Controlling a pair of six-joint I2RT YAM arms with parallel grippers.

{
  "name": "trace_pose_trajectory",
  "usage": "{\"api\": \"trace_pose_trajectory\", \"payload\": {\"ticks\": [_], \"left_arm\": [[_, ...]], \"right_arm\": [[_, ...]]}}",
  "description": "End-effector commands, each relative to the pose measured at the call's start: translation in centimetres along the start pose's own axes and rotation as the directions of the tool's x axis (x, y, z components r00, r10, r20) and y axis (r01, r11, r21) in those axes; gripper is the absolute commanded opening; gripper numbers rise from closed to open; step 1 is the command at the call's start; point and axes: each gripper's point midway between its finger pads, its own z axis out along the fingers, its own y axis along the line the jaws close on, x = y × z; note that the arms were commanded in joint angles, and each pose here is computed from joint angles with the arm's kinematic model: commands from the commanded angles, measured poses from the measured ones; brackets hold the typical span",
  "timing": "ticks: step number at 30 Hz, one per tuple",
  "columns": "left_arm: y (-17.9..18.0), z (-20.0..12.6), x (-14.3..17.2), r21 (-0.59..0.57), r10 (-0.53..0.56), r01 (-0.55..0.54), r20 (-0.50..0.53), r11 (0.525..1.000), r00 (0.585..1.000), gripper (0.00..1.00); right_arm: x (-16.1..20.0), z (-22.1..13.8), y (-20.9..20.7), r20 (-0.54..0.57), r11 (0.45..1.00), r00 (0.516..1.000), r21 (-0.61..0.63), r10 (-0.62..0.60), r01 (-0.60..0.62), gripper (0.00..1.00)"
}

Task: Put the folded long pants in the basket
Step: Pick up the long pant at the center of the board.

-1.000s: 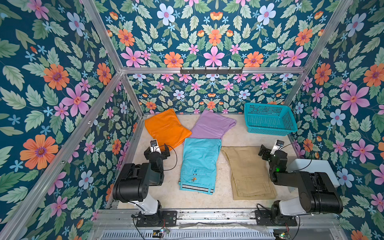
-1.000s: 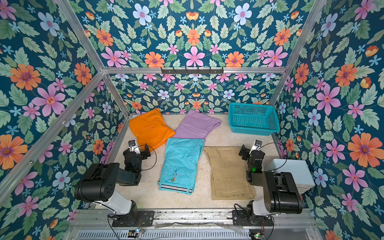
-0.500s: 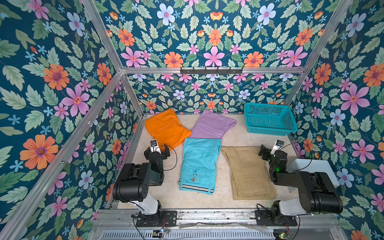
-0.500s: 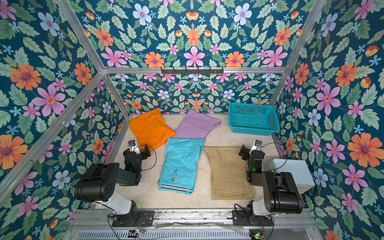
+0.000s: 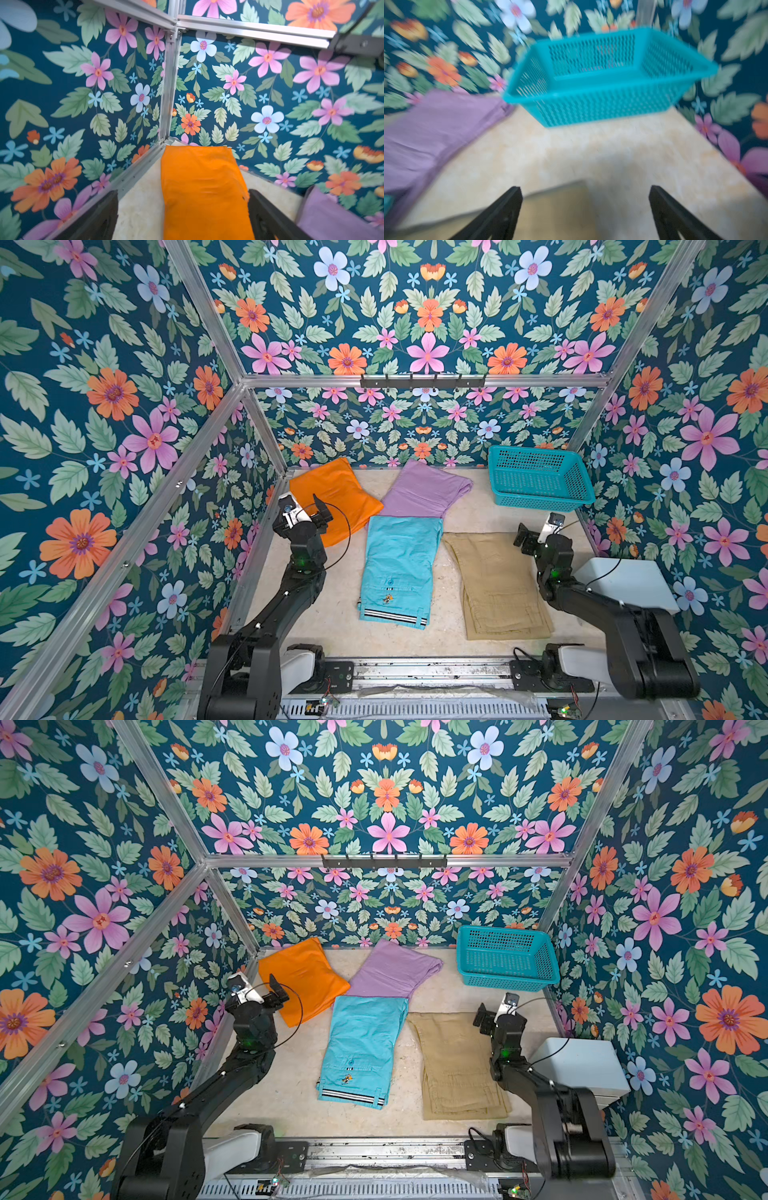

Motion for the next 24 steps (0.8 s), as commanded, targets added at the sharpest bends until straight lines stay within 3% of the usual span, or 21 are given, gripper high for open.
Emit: {"api": "trace_pose_trajectory", "payload": {"ticks": [1,3,4,6,8,9,12,14,16,19,22,24], "left_arm": [[-3.3,-1.1,5.9,0.176,-0.109,0.183,-0.361,0.967,0.926,0.97],[-9.2,-2.3,7.0,0.400,-0.060,0.301,-0.515,0.865,0.855,0.80],[-11.4,-3.0,7.7,0.453,-0.031,0.350,-0.575,0.820,0.818,0.75],[-15.8,-5.0,10.2,0.510,0.081,0.384,-0.674,0.770,0.734,0.71],[-20.1,-7.8,12.0,0.609,0.251,0.359,-0.691,0.707,0.677,0.72],[-22.3,-9.0,12.7,0.658,0.333,0.337,-0.678,0.674,0.656,0.73],[-27.6,-10.5,14.6,0.760,0.505,0.319,-0.626,0.566,0.595,0.74],[-30.0,-10.0,17.0,0.786,0.594,0.285,-0.606,0.548,0.530,0.71],[-32.2,-9.9,19.4,0.821,0.675,0.254,-0.567,0.512,0.472,0.68],[-35.6,-9.3,22.6,0.839,0.716,0.281,-0.544,0.466,0.437,0.67],[-38.5,-8.3,25.4,0.843,0.733,0.307,-0.536,0.441,0.419,0.67],[-40.2,-8.3,27.2,0.846,0.741,0.327,-0.529,0.421,0.413,0.67]], "right_arm": [[-2.4,-2.4,-1.0,-0.025,0.957,0.960,0.090,0.278,-0.275,0.99],[-2.9,-4.0,1.8,-0.137,0.902,0.896,-0.028,0.423,-0.431,0.94],[-2.5,-4.9,2.7,-0.211,0.878,0.862,-0.035,0.460,-0.477,0.80],[0.0,-7.0,3.7,-0.354,0.843,0.780,0.045,0.516,-0.536,0.74],[3.1,-9.2,4.0,-0.449,0.804,0.685,0.151,0.574,-0.575,0.73],[4.4,-9.9,5.1,-0.508,0.795,0.646,0.141,0.570,-0.590,0.71],[8.1,-12.6,6.1,-0.628,0.850,0.608,0.180,0.486,-0.495,0.67],[10.0,-14.2,5.3,-0.666,0.881,0.594,0.223,0.450,-0.417,0.66],[12.0,-15.3,5.5,-0.721,0.878,0.528,0.247,0.449,-0.410,0.62],[15.0,-16.8,5.3,-0.773,0.878,0.448,0.293,0.450,-0.378,0.57],[16.4,-17.4,4.9,-0.771,0.869,0.431,0.316,0.470,-0.382,0.46],[17.2,-17.9,4.8,-0.783,0.867,0.406,0.327,0.471,-0.376,0.44]]}}
